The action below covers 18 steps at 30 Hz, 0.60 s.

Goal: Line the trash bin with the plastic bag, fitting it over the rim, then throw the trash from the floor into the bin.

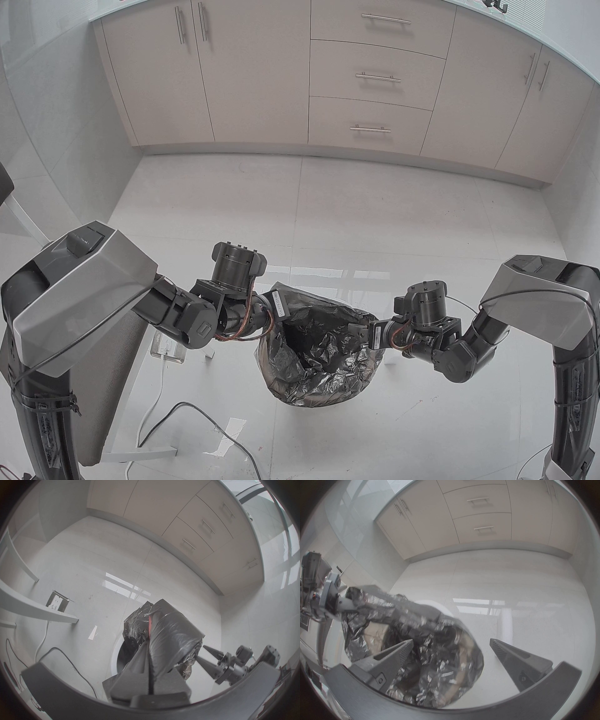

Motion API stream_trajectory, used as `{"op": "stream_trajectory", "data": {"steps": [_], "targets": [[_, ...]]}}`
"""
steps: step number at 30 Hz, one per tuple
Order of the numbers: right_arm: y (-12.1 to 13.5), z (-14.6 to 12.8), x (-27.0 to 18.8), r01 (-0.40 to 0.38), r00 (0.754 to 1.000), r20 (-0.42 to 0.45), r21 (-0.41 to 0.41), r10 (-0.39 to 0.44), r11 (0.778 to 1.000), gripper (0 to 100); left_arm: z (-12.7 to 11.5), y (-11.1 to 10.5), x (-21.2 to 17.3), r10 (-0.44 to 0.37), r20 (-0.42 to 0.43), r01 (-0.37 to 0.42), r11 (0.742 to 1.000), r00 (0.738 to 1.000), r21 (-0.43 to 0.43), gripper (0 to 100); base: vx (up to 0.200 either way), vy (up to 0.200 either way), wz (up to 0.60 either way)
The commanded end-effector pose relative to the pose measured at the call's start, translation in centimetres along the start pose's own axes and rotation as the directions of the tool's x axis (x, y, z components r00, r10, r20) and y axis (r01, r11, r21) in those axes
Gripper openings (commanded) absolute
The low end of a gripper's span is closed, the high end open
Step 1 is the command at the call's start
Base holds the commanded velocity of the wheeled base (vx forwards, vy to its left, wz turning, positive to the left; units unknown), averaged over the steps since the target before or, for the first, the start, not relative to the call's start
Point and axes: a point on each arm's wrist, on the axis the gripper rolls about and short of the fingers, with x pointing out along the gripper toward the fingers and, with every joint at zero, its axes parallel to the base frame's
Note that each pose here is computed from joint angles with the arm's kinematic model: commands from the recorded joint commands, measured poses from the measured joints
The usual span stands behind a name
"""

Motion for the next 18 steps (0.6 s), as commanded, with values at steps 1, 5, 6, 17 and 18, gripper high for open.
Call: {"op": "stream_trajectory", "data": {"steps": [1,5,6,17,18], "targets": [[-0.2,-0.4,2.6,0.007,1.000,0.005,-0.024,-0.007,1.000,100,-0.1,0.7,0.5,0.016,-0.009,-0.016,0.999,1.000,0.029,0,0.000,0.000,0.00],[-0.1,-0.1,3.0,0.003,1.000,0.021,-0.025,-0.003,1.000,100,-0.2,0.8,0.5,0.014,-0.017,-0.013,0.998,1.000,0.064,0,0.000,0.000,0.00],[-0.1,0.1,3.2,0.002,1.000,0.028,-0.024,-0.001,1.000,100,-0.2,0.7,0.5,0.012,-0.016,-0.010,0.996,1.000,0.086,0,0.000,0.000,0.00],[2.2,2.2,3.9,-0.032,0.999,0.021,-0.061,0.034,0.998,100,0.6,0.4,0.8,-0.005,0.002,0.005,0.995,1.000,0.103,0,0.000,0.000,0.00],[2.5,2.5,4.0,-0.036,0.999,0.026,-0.070,0.038,0.997,100,0.7,0.3,0.9,-0.005,0.002,0.005,0.995,1.000,0.103,0,0.000,0.000,0.00]]}}
